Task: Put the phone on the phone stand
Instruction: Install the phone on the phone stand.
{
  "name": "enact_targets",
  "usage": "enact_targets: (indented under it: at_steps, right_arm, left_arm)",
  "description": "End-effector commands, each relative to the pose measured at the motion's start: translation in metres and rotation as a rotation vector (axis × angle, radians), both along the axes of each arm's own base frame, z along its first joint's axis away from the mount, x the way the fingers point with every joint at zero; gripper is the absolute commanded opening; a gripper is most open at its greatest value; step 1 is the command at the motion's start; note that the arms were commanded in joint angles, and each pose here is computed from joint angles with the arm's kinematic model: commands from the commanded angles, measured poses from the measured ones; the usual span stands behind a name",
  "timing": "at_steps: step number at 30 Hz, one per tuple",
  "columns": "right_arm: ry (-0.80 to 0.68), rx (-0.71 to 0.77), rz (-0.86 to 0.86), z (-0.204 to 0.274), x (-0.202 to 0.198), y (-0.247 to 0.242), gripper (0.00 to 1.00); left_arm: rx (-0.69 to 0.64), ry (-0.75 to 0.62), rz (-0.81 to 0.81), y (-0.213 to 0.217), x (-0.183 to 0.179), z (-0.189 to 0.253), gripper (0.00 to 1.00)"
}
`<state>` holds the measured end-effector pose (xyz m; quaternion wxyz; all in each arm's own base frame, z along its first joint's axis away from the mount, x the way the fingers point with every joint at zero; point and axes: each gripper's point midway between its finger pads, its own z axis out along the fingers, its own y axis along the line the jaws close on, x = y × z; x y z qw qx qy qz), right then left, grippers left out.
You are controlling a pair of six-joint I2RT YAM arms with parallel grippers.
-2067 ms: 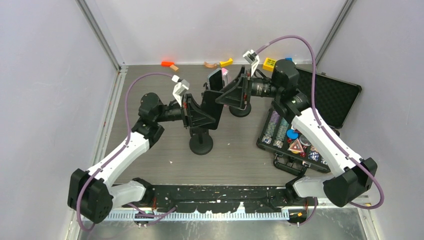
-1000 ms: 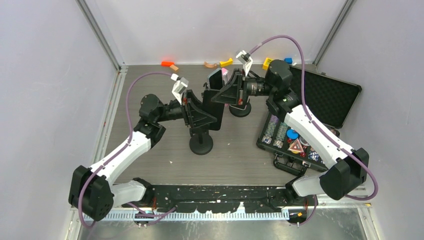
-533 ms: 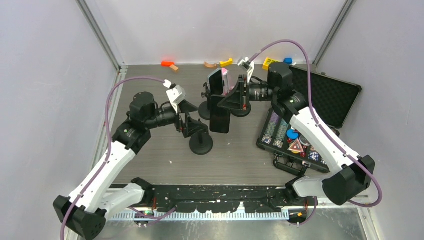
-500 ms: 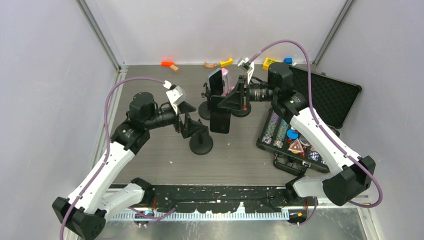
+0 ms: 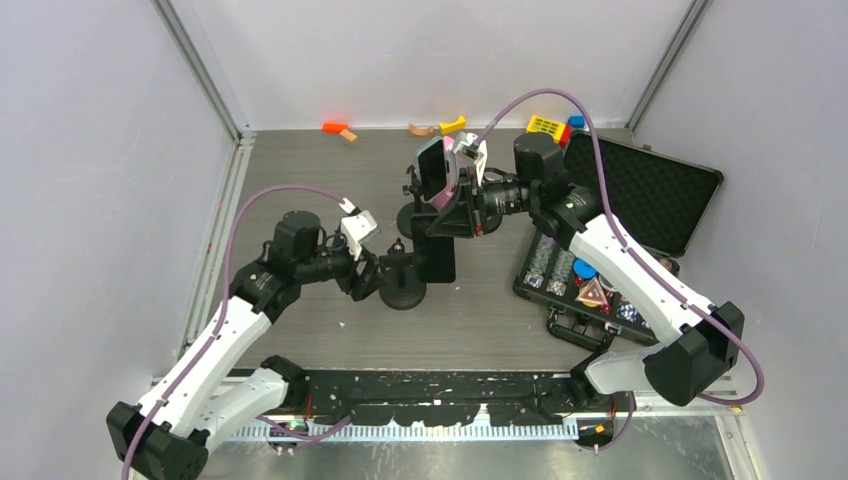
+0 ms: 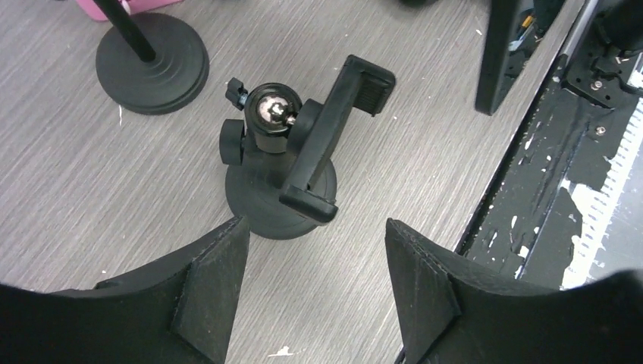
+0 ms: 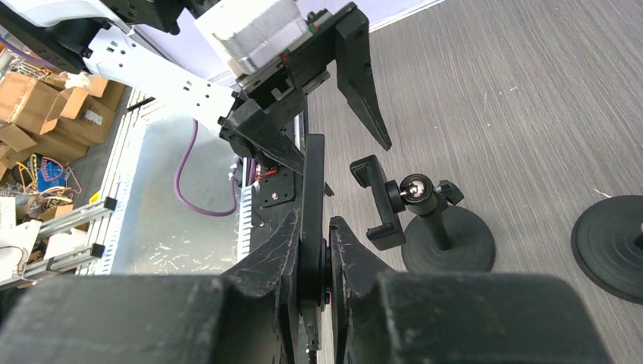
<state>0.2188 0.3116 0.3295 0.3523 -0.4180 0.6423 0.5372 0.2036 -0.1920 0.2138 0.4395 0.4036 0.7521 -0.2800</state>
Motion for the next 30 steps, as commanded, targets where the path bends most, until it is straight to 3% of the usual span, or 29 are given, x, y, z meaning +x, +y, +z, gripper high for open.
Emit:
enact_targets:
  at_steps: [1,12,16,30]
  right_arm:
    - [-0.106,0.058,0.02,0.031,-0.002,-0.001,0.0]
    - [-0.093,0.041,0.014,0.024,0.0,-0.001,0.0]
    - [-0.096,0.042,0.021,0.024,-0.001,0.002,0.0]
    - [-0.089,0.026,0.035,0.022,0.001,0.011,0.0]
  left_arm:
    - [0.0,-0.031,0.022,-0.003,0.014,0.001,0.67]
    - [0.07,-0.159,0.238,0.021,0.056,0.005,0.6]
    - [0.076,-0.16,0.26,0.026,0.054,0.008,0.57]
    - [0.061,-0.069,0.205,0.02,0.035,-0.006,0.27]
